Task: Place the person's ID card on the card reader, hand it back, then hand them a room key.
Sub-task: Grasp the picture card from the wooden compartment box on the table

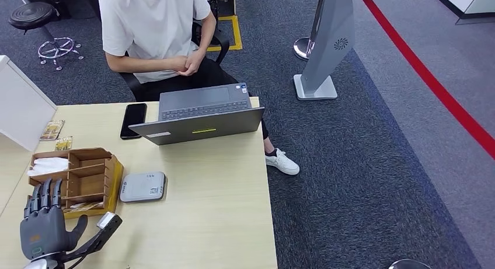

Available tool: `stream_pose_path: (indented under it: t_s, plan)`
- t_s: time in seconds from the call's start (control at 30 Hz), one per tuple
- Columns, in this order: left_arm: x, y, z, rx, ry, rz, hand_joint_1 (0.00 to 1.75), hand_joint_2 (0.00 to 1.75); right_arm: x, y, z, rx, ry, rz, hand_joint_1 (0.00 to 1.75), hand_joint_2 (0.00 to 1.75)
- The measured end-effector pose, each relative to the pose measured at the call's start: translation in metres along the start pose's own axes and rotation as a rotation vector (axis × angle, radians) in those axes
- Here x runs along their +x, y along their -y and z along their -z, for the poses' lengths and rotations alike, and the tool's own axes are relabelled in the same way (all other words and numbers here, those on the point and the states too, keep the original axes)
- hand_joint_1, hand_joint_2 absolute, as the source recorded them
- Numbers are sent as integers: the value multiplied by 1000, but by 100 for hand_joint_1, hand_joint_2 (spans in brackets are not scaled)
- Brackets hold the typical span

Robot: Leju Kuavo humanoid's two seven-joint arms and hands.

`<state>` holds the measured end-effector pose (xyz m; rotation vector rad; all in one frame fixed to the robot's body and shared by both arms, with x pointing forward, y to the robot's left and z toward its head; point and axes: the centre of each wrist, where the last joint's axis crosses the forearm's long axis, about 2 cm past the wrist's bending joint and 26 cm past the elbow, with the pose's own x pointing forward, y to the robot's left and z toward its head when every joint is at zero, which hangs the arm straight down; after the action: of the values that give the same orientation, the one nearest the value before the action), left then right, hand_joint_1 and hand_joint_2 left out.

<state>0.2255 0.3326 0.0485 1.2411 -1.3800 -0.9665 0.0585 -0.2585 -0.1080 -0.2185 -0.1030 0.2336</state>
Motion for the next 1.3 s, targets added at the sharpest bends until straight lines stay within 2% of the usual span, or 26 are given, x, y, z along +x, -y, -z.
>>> stream_pose_path:
  t_s: [0.6, 1.07, 1.3]
  plan:
    - [-6, 6, -3, -14, 18, -23, 175, 175, 0, 0, 0, 0, 5, -10, 0, 0]
    - [-5, 6, -6, 46, 51, -17, 175, 175, 0, 0, 0, 0, 5, -11, 0, 0]
    - [17, -39, -33, 133, 158, 17, 175, 175, -1, 0, 0, -1, -7, 41, 0, 0]
